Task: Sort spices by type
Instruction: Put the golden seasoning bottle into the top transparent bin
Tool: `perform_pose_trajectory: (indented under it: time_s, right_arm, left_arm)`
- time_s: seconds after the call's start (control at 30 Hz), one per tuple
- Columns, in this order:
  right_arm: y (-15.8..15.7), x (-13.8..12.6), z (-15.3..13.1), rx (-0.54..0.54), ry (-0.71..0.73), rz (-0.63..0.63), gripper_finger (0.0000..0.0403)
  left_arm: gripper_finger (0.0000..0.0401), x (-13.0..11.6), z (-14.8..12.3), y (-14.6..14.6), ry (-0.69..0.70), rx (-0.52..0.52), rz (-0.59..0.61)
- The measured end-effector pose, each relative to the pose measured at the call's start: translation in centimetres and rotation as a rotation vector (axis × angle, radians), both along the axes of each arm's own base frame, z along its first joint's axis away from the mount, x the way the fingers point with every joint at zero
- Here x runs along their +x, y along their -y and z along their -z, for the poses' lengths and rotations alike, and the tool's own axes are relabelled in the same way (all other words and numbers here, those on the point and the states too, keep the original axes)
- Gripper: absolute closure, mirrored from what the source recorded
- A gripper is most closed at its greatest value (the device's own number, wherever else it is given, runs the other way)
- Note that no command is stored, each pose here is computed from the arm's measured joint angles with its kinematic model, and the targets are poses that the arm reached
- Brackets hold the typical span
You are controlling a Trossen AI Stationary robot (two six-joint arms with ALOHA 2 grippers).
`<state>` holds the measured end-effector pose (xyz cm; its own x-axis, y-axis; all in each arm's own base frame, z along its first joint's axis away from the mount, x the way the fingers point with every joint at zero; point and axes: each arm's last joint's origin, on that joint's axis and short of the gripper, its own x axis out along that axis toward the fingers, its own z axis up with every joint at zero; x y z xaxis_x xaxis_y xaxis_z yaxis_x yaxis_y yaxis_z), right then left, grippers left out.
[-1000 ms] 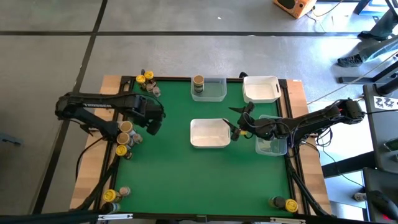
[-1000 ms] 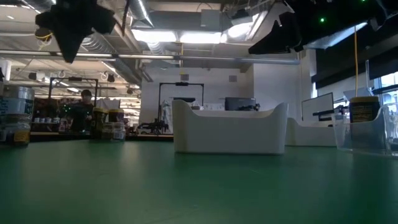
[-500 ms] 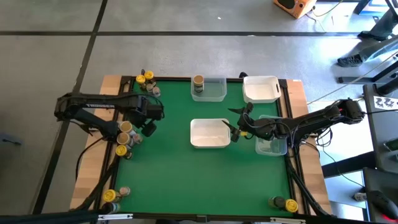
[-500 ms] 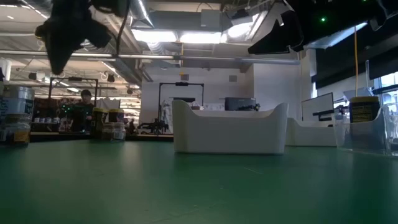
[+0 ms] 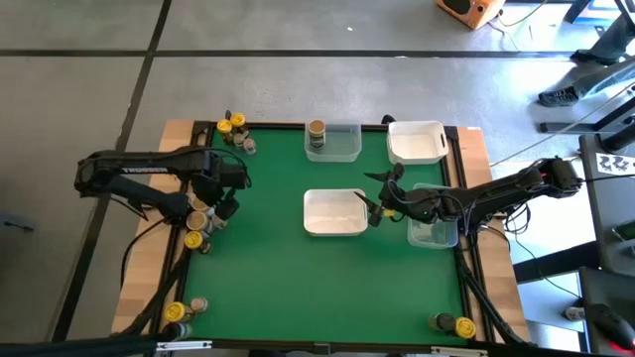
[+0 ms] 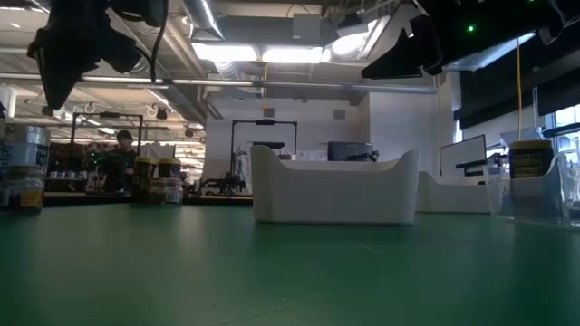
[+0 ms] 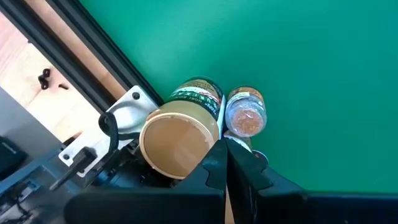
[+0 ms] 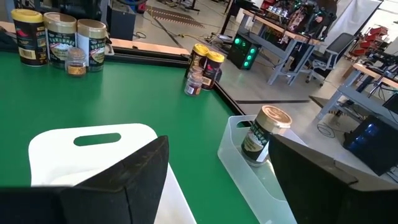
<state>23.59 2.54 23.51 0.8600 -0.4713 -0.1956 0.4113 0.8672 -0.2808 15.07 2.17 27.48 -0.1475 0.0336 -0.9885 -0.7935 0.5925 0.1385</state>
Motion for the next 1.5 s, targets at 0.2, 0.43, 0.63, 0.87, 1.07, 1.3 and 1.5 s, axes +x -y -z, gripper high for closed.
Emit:
perform_pose_trajectory:
  time_s: [0.2,0.43,0.63,0.87,1.07,1.3,1.5]
  right_arm:
    - [0.0,0.0,0.0,0.004,-0.001,-0.015,0.0127]
    - [-0.1,0.0,0.0,0.007,0.0,-0.025,0.0127]
    - [-0.1,0.0,0.0,0.007,0.002,-0.026,0.0127]
    - [-0.1,0.0,0.0,0.007,0.003,-0.025,0.0127]
    - [-0.1,0.0,0.0,0.007,0.003,-0.025,0.0127]
    - [-0.1,0.0,0.0,0.007,0.003,-0.025,0.0127]
    - [-0.1,0.0,0.0,0.007,0.002,-0.025,0.0127]
  left_arm:
    - [0.0401,-0.6,1.6,0.1,-0.065,-0.023,0.077]
    - [0.0401,-1.4,3.3,0.2,-0.145,-0.068,0.118]
    - [0.0401,-1.5,3.3,-0.1,-0.15,-0.051,0.109]
    - [0.0398,-1.5,3.4,-0.4,-0.151,-0.054,0.125]
    - [0.0398,-1.4,3.3,-0.8,-0.135,-0.047,0.109]
    - [0.04,0.2,2.2,-1.4,0.019,0.025,0.118]
    - [0.04,-0.3,2.1,-1.3,-0.035,0.016,0.121]
